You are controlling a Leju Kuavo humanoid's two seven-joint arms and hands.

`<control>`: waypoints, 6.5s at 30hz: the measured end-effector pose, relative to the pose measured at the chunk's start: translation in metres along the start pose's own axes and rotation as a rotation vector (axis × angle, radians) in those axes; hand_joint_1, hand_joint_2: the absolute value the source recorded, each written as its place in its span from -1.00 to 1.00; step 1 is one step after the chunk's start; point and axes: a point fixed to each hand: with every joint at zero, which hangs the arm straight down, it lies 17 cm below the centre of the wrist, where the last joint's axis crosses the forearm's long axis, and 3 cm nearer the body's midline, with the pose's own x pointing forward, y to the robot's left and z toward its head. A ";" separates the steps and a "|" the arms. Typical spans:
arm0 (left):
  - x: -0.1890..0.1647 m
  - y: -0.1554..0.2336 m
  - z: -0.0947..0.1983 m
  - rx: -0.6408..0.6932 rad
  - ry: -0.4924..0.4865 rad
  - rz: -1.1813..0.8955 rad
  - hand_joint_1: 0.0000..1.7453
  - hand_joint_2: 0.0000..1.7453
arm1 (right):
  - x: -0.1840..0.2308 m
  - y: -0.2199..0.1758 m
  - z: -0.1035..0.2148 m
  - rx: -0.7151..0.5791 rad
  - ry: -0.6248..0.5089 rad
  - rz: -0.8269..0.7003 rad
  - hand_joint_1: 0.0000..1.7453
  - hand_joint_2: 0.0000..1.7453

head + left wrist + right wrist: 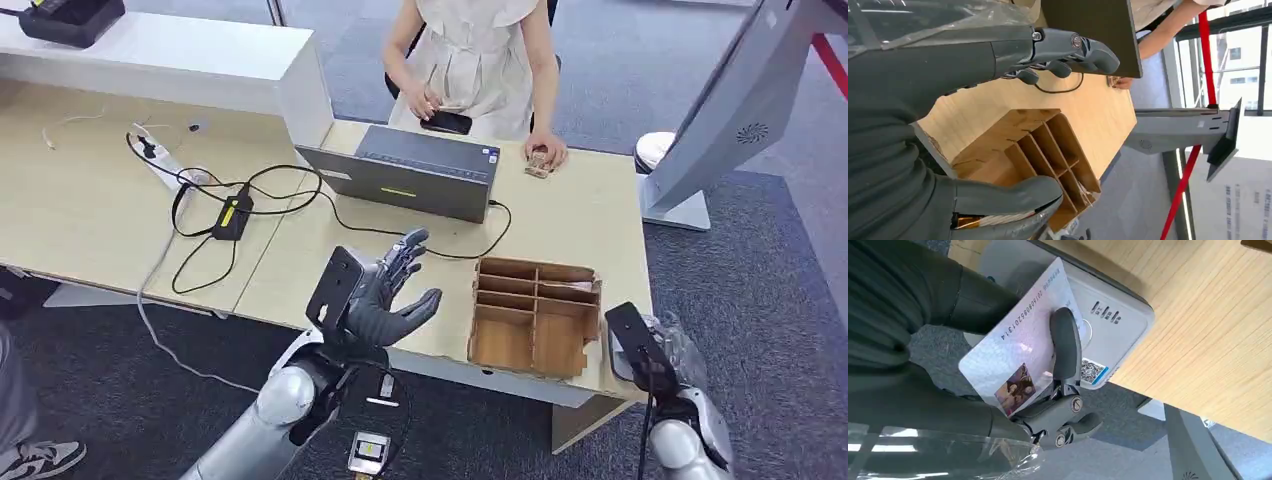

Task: Pass the card to the sensor for recognition and then transmit it.

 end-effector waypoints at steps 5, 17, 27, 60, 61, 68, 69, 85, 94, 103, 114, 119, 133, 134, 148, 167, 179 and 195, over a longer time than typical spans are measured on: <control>0.000 0.000 0.000 0.000 0.000 0.000 -1.00 1.00 | 0.001 0.004 0.001 0.007 -0.001 0.003 1.00 1.00; -0.002 0.001 0.002 0.001 0.012 -0.004 -1.00 1.00 | 0.005 0.012 0.003 0.024 -0.003 -0.007 1.00 1.00; -0.002 0.002 0.006 0.000 0.014 -0.008 -1.00 1.00 | 0.009 0.007 0.002 0.002 -0.011 -0.019 1.00 1.00; 0.008 -0.004 0.006 -0.032 -0.029 -0.027 -1.00 1.00 | 0.099 -0.164 0.010 -0.389 -0.248 -0.050 1.00 1.00; 0.009 -0.006 0.005 -0.036 -0.036 -0.028 -1.00 1.00 | 0.103 -0.168 0.013 -0.401 -0.262 -0.053 1.00 1.00; 0.012 -0.018 0.001 -0.088 -0.050 -0.024 -1.00 1.00 | 0.131 -0.182 0.031 -0.448 -0.348 -0.059 1.00 1.00; 0.013 -0.020 0.000 -0.095 -0.053 -0.023 -1.00 1.00 | 0.136 -0.185 0.033 -0.452 -0.363 -0.061 1.00 1.00; 0.018 -0.054 -0.017 -0.207 -0.075 0.018 -1.00 1.00 | 0.274 -0.263 0.009 -0.560 -0.610 -0.024 1.00 1.00; 0.015 -0.064 -0.022 -0.222 -0.066 0.023 -1.00 1.00 | 0.311 -0.244 -0.027 -0.454 -0.568 0.062 1.00 1.00; 0.007 -0.066 -0.023 -0.222 -0.035 0.024 -1.00 1.00 | 0.314 -0.209 -0.048 -0.349 -0.494 0.104 1.00 1.00; 0.003 -0.065 -0.023 -0.220 -0.022 0.023 -1.00 1.00 | 0.306 -0.188 -0.057 -0.301 -0.457 0.129 -0.76 1.00; -0.001 -0.064 -0.024 -0.220 -0.015 0.020 -1.00 1.00 | 0.299 -0.178 -0.061 -0.284 -0.442 0.148 -1.00 1.00; -0.007 -0.053 -0.025 -0.158 0.001 0.020 -1.00 1.00 | 0.317 -0.179 -0.050 -0.315 -0.519 0.049 -1.00 1.00; -0.008 -0.051 -0.025 -0.149 0.005 0.019 -1.00 1.00 | 0.321 -0.182 -0.048 -0.325 -0.532 0.024 -1.00 1.00; -0.015 -0.030 -0.014 -0.079 0.015 -0.007 -1.00 1.00 | 0.321 -0.171 -0.007 -0.268 -0.618 -0.396 -1.00 1.00; -0.009 -0.014 -0.007 -0.055 -0.011 -0.025 -1.00 1.00 | 0.251 -0.122 0.068 -0.301 -0.668 -0.216 -1.00 1.00; 0.005 -0.019 -0.011 -0.078 -0.059 -0.009 -1.00 1.00 | 0.227 -0.096 0.072 -0.288 -0.640 0.166 -1.00 1.00; 0.026 -0.010 -0.018 -0.033 -0.087 0.019 -1.00 1.00 | 0.207 -0.054 0.068 -0.168 -0.587 0.300 -1.00 1.00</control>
